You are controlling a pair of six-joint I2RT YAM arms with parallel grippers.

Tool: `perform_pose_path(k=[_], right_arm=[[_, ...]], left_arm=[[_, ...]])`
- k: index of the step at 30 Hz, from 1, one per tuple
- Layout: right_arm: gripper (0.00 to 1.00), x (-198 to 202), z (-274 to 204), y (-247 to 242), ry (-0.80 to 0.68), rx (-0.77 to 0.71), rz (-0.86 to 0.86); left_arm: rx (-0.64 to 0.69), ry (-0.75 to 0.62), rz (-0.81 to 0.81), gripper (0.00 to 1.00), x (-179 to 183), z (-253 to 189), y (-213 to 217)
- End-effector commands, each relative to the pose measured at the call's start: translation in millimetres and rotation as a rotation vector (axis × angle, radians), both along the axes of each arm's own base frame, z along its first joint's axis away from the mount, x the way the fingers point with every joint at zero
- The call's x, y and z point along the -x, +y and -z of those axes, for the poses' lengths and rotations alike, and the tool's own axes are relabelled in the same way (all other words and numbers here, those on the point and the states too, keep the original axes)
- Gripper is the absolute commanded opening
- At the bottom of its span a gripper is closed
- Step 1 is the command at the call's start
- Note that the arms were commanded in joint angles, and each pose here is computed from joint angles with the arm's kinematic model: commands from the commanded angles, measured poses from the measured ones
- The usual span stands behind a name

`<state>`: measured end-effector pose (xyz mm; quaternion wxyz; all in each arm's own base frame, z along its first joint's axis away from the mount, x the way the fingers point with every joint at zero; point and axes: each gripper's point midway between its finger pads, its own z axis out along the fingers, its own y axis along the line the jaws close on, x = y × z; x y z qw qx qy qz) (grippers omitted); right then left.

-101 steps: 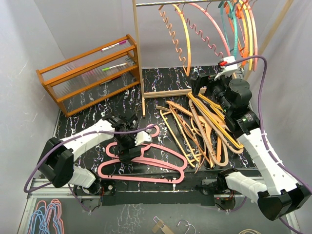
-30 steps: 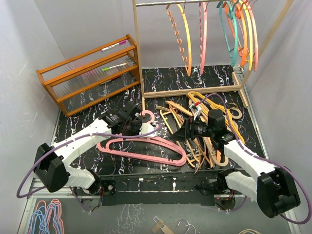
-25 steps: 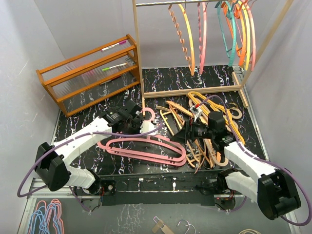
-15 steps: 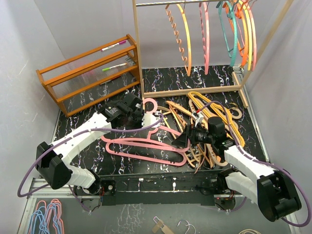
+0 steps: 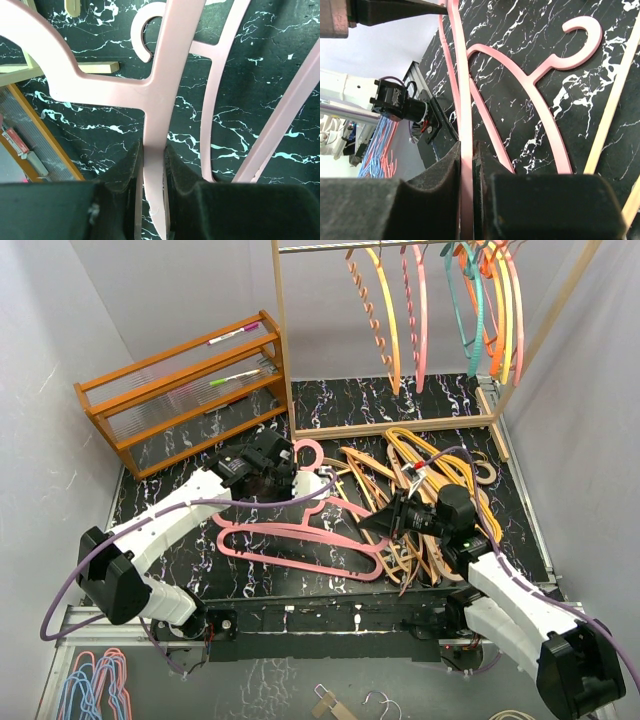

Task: Organize the hangers
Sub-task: Pick up the hanger at the center of the board, then place the hanger at the clothesline.

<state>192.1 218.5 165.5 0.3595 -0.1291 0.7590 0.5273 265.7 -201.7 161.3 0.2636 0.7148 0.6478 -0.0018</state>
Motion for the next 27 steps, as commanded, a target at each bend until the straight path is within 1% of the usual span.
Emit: perform_pose_path(k=[1,2,3,4,5,6,8,11,13,15,16,17,19,21,23,24,27], right_arm=[[0.08,-9,-10,-6,-0.050,-0.039,0.086],[0.08,-11,-12,-7,-0.056,-0.042,0.100],[0.08,-12,-14,-8,-0.063,-0.045,0.111],[0.08,-15,-18,-9,-0.074,-0.041,0.126],[0.08,-17,-19,-11,-0.080,-0.027,0.139],[0.08,-22,-35,-11,-0.114,-0.023,0.152],[0.08,-31,-43,-17,-0.122,0.025,0.197],[0.08,-47,-73,-29,-0.197,0.113,0.273],[0.08,-57,-95,-40,-0.261,0.176,0.325],[0.08,-61,-124,-47,-0.331,0.210,0.353],[0.08,-62,-127,-49,-0.341,0.235,0.355],[0.08,-61,-140,-51,-0.371,0.243,0.355],[0.08,-59,-149,-53,-0.397,0.273,0.344],[0.08,-55,-158,-56,-0.423,0.295,0.338],[0.08,-50,-171,-58,-0.458,0.296,0.332],[0.08,-48,-179,-60,-0.478,0.292,0.340],[0.08,-52,-211,-73,-0.555,0.307,0.422]], left_arm=[[0.004,-0.025,-0.054,0.10,-9,-6,3],[-0.001,-0.029,-0.066,0.33,-12,-7,3],[0.001,-0.042,-0.081,0.59,-16,-13,2],[-0.001,-0.053,-0.095,0.90,-20,-21,2],[0.006,-0.057,-0.098,0.96,-22,-33,-1],[0.029,-0.066,-0.105,0.97,-25,-51,-5],[0.085,-0.054,-0.108,0.97,-23,-87,-13],[0.145,-0.026,-0.071,0.97,-10,-132,-18],[0.185,-0.071,-0.099,0.97,-15,-160,-19],[0.236,-0.146,-0.140,0.97,-23,-194,-17],[0.273,-0.196,-0.167,0.97,-27,-215,-15],[0.303,-0.245,-0.197,0.97,-32,-233,-13],[0.377,-0.389,-0.295,0.97,-46,-277,0],[0.446,-0.511,-0.431,0.97,-65,-313,26],[0.502,-0.601,-0.588,0.97,-86,-338,62],[0.521,-0.631,-0.641,0.97,-91,-347,75],[0.537,-0.667,-0.716,0.97,-98,-355,97]])
